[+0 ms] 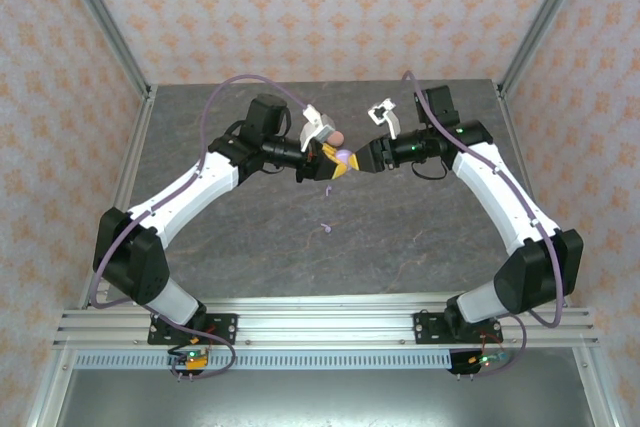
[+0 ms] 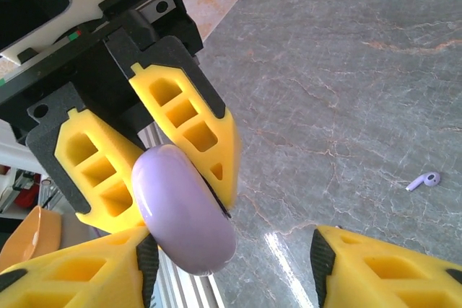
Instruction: Insert the wireless bluetooth earbuds into the charging case
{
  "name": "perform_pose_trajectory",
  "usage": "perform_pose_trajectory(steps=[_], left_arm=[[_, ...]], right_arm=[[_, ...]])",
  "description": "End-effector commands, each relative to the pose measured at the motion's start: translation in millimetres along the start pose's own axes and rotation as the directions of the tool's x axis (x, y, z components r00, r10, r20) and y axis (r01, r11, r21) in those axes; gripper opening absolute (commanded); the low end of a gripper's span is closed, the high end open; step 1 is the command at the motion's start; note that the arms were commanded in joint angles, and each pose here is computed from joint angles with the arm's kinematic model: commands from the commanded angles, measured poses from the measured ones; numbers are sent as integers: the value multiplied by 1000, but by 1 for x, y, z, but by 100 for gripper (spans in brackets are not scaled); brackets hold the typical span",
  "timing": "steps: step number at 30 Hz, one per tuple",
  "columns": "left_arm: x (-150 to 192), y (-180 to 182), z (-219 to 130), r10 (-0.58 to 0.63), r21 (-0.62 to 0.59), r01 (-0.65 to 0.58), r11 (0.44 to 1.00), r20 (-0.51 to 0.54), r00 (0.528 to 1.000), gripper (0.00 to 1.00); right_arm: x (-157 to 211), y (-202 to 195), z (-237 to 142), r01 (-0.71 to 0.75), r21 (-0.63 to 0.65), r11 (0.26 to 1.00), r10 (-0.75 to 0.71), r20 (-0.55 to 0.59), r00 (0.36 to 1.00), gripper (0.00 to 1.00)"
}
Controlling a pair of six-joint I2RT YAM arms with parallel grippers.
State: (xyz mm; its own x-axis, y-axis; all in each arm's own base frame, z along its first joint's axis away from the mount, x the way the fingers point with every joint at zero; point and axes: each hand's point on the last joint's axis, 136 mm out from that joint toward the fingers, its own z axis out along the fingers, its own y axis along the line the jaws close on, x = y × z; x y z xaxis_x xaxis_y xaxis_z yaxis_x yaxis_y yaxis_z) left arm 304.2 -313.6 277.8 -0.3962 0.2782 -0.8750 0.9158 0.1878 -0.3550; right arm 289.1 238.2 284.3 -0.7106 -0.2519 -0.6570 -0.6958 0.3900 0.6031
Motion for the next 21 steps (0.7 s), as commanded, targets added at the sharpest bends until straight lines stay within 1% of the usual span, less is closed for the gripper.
perform_pose_trajectory(steps=[1, 8, 14, 21], left_arm=[[-20, -15, -2, 63, 31, -65, 997, 48, 997, 16], [-15, -15, -2, 66, 17, -66, 998, 42, 997, 16], [-16, -16, -3, 74, 11, -75, 997, 51, 996, 16], [-20, -13, -4, 76, -11, -75, 997, 79, 994, 17]], right_arm=[[-14, -9, -2, 8, 75, 997, -10, 28, 1000, 58], [-25, -20, -5, -30, 132, 991, 19, 82, 996, 57], [-27, -27, -5, -52, 157, 986, 38, 91, 995, 57], [-30, -37, -12, -83, 239, 968, 55, 121, 991, 58]])
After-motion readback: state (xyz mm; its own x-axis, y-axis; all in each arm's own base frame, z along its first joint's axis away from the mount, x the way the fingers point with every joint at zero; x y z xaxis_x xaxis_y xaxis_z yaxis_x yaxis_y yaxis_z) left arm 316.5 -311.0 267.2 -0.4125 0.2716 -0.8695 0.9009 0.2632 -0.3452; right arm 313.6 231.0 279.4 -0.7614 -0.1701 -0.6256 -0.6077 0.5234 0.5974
